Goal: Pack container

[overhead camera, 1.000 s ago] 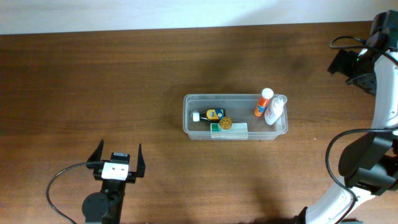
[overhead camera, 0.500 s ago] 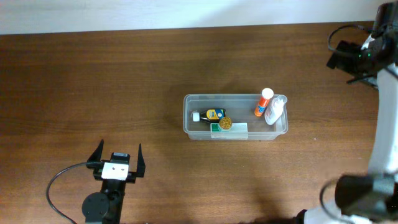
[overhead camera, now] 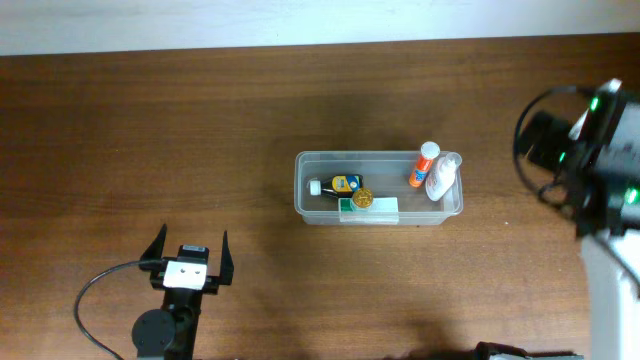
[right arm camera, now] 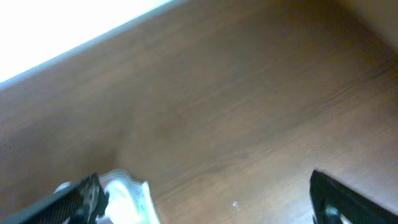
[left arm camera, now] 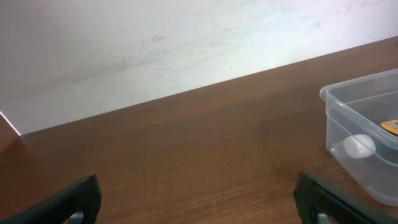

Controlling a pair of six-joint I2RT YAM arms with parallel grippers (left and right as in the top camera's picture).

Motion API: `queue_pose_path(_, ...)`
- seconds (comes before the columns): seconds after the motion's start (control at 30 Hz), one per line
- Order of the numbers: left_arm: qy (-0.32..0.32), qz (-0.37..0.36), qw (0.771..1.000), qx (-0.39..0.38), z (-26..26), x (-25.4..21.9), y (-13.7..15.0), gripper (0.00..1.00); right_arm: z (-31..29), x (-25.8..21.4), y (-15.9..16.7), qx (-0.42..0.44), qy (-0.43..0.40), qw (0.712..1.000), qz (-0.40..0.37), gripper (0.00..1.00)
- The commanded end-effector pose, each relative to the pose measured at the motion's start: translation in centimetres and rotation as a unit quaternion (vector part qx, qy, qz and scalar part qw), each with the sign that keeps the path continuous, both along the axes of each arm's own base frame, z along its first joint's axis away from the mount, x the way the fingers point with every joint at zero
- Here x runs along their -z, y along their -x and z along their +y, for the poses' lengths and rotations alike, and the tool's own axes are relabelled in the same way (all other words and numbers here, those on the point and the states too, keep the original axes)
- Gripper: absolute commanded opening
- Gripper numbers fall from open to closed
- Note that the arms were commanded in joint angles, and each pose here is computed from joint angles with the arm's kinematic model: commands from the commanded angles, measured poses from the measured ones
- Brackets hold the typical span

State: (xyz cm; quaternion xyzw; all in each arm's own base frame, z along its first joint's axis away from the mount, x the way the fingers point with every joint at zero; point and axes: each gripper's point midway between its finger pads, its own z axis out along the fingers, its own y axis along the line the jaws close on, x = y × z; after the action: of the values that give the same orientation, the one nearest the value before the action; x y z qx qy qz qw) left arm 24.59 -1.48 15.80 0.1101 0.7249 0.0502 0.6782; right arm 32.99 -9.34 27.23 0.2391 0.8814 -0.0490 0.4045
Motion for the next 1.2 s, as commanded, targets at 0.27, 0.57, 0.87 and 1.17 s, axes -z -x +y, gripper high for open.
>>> queue_pose_path(0.27,-0.002,0.000,1.000,0.012,-0.4,0.0,0.1,1.00,7.1,2.2,7.0,-0.108,0.009,0.977,-0.183,0.98)
queue_pose_path(0.57,-0.002,0.000,1.000,0.012,-0.5,-0.1,0.1,0.99,7.5,6.8,9.3,-0.114,0.014,0.966,-0.230,0.98)
queue_pose_path(0.87,-0.002,0.000,1.000,0.012,-0.4,-0.1,0.1,0.99,9.3,10.2,9.3,-0.203,0.069,0.948,-0.235,0.98)
queue_pose_path(1.17,-0.002,0.000,1.000,0.012,-0.5,-0.1,0.1,0.99,9.6,10.3,9.8,-0.205,0.073,0.939,-0.267,0.98)
